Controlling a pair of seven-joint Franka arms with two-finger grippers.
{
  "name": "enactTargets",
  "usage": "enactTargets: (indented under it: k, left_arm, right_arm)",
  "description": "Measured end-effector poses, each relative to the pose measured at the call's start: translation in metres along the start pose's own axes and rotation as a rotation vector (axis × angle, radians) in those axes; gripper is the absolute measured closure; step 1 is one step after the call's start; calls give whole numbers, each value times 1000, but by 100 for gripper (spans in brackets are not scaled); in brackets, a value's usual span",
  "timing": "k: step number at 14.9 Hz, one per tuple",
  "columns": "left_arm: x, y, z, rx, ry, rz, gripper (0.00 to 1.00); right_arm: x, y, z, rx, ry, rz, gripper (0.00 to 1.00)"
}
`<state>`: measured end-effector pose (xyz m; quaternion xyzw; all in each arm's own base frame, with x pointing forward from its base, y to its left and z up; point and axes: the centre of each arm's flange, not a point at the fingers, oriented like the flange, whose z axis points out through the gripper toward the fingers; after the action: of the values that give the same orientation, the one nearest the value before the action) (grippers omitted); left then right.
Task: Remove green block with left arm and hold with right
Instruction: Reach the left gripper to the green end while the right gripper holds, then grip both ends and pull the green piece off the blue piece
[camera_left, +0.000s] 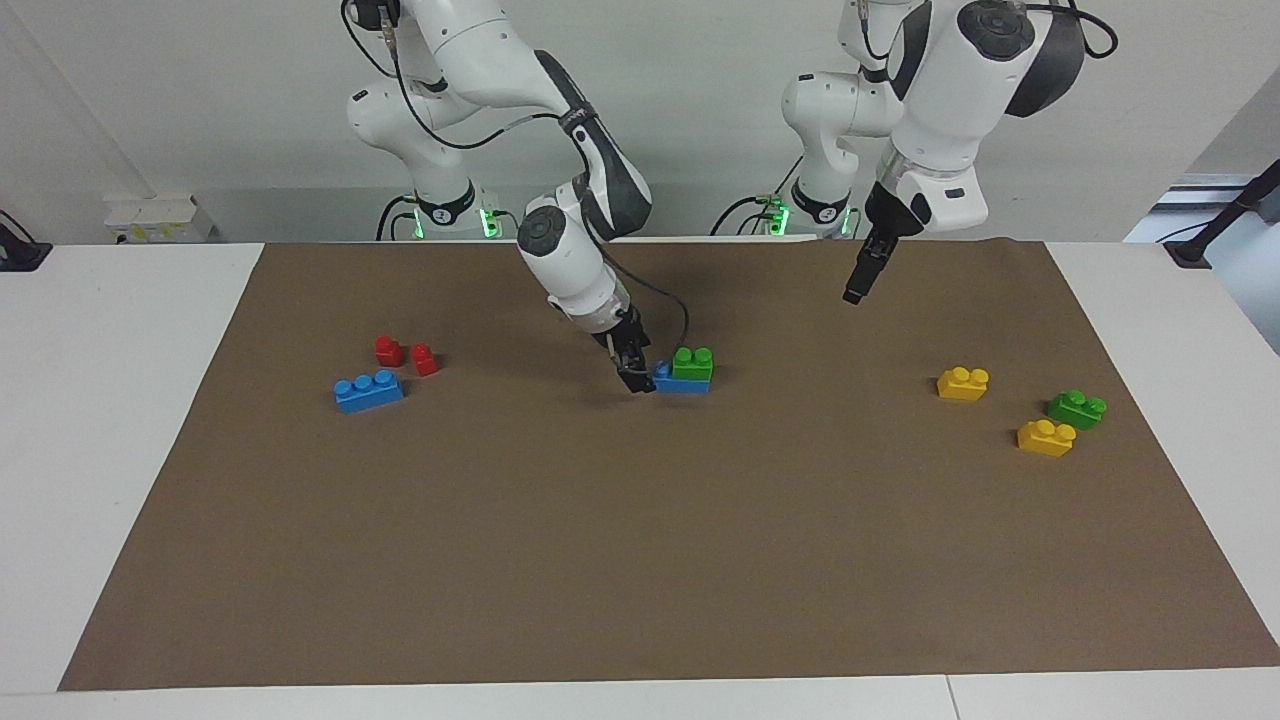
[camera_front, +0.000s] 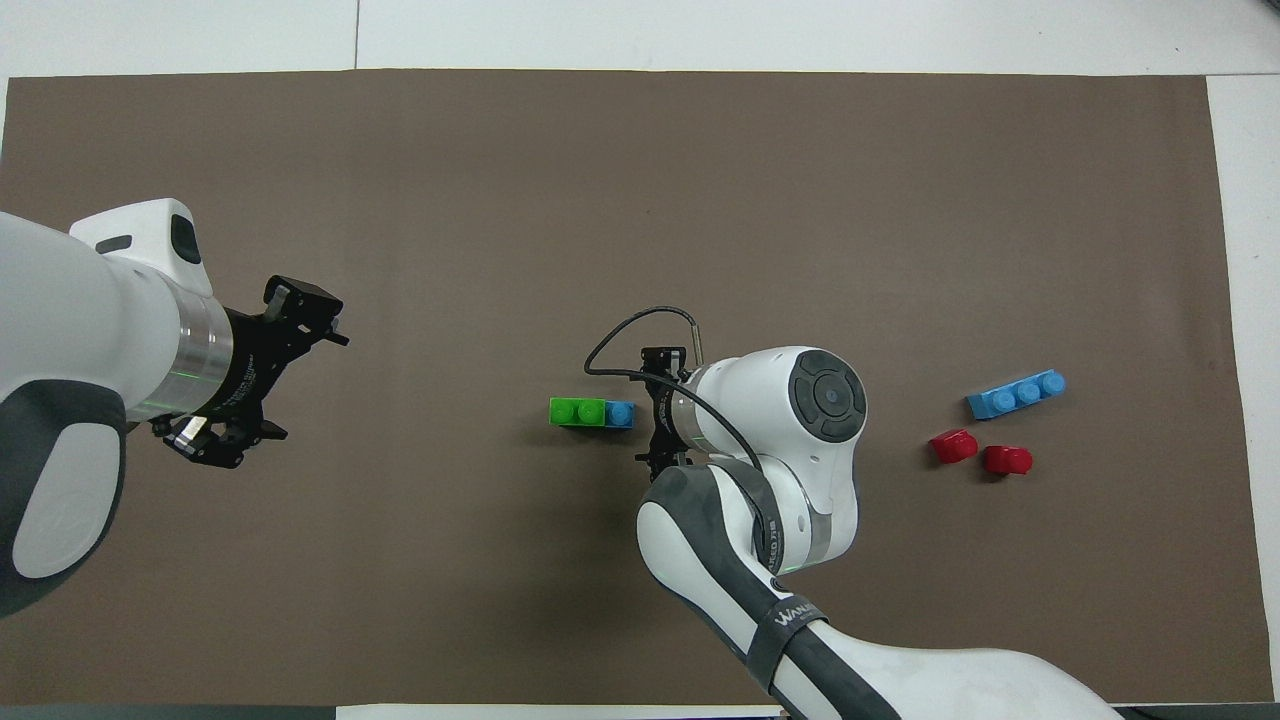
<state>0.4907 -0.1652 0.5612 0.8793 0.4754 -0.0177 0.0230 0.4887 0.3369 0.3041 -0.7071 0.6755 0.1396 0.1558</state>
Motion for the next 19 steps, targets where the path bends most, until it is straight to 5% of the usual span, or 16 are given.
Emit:
enactTargets:
  k: [8,11,16,19]
  left_arm:
    - [-87,26,60,-67,-10,-339,0]
    - [-114,39,100,-49,-17,-426,0]
    - [-151,48,167,-36,-23,-532,0]
    - [-161,51,186,-42,-29,-601,0]
  right_arm:
    - [-7,6,17,20,-1,-3,0]
    - [-5,5,19,21,-6,12,15]
    - [-4,6,20,20,-47,-35,65]
    - [-4,7,21,19,-73,-32,65]
